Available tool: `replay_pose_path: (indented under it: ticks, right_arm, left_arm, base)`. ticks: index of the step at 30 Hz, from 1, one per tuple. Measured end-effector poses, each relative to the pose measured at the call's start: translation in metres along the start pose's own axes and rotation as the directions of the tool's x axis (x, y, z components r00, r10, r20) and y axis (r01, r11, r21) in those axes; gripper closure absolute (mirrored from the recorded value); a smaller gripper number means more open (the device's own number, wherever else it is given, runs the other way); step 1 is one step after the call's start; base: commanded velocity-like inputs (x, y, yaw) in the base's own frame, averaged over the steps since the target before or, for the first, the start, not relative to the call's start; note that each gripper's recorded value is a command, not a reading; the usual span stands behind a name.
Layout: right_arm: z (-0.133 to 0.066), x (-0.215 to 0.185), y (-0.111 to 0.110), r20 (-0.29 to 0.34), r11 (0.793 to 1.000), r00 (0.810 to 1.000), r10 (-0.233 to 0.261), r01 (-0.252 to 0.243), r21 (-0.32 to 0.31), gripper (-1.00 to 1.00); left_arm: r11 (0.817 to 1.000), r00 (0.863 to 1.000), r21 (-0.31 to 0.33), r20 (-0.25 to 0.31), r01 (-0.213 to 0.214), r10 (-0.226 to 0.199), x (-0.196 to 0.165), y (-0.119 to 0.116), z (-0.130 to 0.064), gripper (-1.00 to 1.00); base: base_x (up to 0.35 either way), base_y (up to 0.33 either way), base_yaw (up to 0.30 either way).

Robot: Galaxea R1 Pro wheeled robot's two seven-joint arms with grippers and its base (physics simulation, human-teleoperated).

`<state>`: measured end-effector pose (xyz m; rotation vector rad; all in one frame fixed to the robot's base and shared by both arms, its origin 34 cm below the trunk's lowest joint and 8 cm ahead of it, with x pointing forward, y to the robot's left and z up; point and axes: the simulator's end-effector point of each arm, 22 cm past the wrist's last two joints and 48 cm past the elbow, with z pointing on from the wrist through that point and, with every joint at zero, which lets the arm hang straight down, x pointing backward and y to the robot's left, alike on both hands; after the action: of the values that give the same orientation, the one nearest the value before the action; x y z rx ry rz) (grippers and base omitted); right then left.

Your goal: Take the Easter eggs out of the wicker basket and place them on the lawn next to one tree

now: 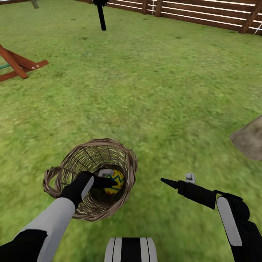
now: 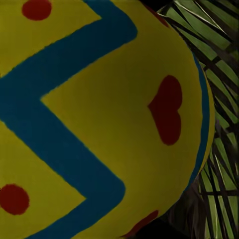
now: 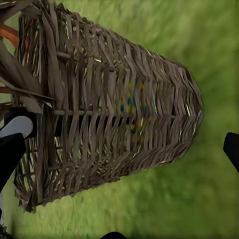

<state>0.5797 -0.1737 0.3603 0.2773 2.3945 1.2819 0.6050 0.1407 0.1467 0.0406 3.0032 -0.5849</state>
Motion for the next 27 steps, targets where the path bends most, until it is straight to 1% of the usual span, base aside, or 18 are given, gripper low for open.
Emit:
replay_pose_path:
  ticks: [2, 5, 9, 11, 12, 15, 19, 21, 23, 27]
  right_arm:
    - [0.000, 0.000, 0.000, 0.000, 1.000, 1.000, 0.001, -0.001, 0.000, -1.00]
    - [-0.002, -0.003, 0.006, 0.007, 1.000, 1.000, -0.008, 0.008, -0.005, -1.00]
    - [-0.002, -0.003, 0.006, 0.007, 1.000, 1.000, -0.008, 0.008, -0.005, -1.00]
    - [-0.004, -0.005, 0.009, 0.012, 1.000, 1.000, -0.014, 0.014, -0.008, -1.00]
    - [-0.005, -0.006, 0.011, 0.014, 1.000, 1.000, -0.017, 0.017, -0.010, -1.00]
    - [-0.007, -0.009, 0.016, 0.021, 1.000, 0.999, -0.026, 0.026, -0.014, -1.00]
    - [-0.011, -0.013, 0.023, 0.030, 0.999, 0.999, -0.038, 0.039, -0.020, -1.00]
    - [-0.012, -0.014, 0.027, 0.035, 0.999, 0.998, -0.044, 0.045, -0.022, -1.00]
    - [-0.015, -0.016, 0.030, 0.039, 0.998, 0.998, -0.050, 0.051, -0.024, -1.00]
    - [-0.019, -0.021, 0.036, 0.051, 0.998, 0.997, -0.060, 0.061, -0.028, -1.00]
  left_arm:
    - [1.000, 1.000, -0.001, -0.011, 0.002, -0.002, 0.002, 0.000, 0.000, 1.00]
    - [1.000, 1.000, -0.004, -0.010, -0.004, 0.004, 0.000, -0.002, -0.006, 1.00]
    - [1.000, 1.000, -0.006, -0.030, 0.000, 0.000, 0.005, -0.001, -0.006, 1.00]
    - [1.000, 1.000, -0.011, -0.031, -0.002, 0.002, 0.003, -0.002, -0.010, 1.00]
    - [1.000, 0.999, -0.024, -0.039, -0.001, 0.000, 0.004, 0.000, -0.012, 1.00]
    - [0.998, 0.999, -0.058, -0.042, -0.003, 0.000, 0.003, 0.005, -0.018, 1.00]
    - [0.997, 0.999, -0.074, -0.049, -0.004, 0.000, 0.002, 0.006, -0.026, 1.00]
    - [0.996, 0.999, -0.092, -0.050, -0.005, 0.001, 0.001, 0.008, -0.030, 1.00]
    - [0.994, 0.998, -0.108, -0.065, -0.003, -0.004, 0.003, 0.010, -0.035, 1.00]
    - [0.993, 0.996, -0.117, -0.093, 0.002, -0.013, 0.010, 0.009, -0.041, 1.00]
  base:
    - [0.000, 0.000, 0.000]
    - [0.000, 0.000, 0.000]
    - [0.000, 0.000, 0.000]
    - [0.000, 0.000, 0.000]
    - [0.000, 0.000, 0.000]
    - [0.000, 0.000, 0.000]
    - [0.000, 0.000, 0.000]
    - [0.000, 0.000, 0.000]
    - [0.000, 0.000, 0.000]
    - [0.000, 0.000, 0.000]
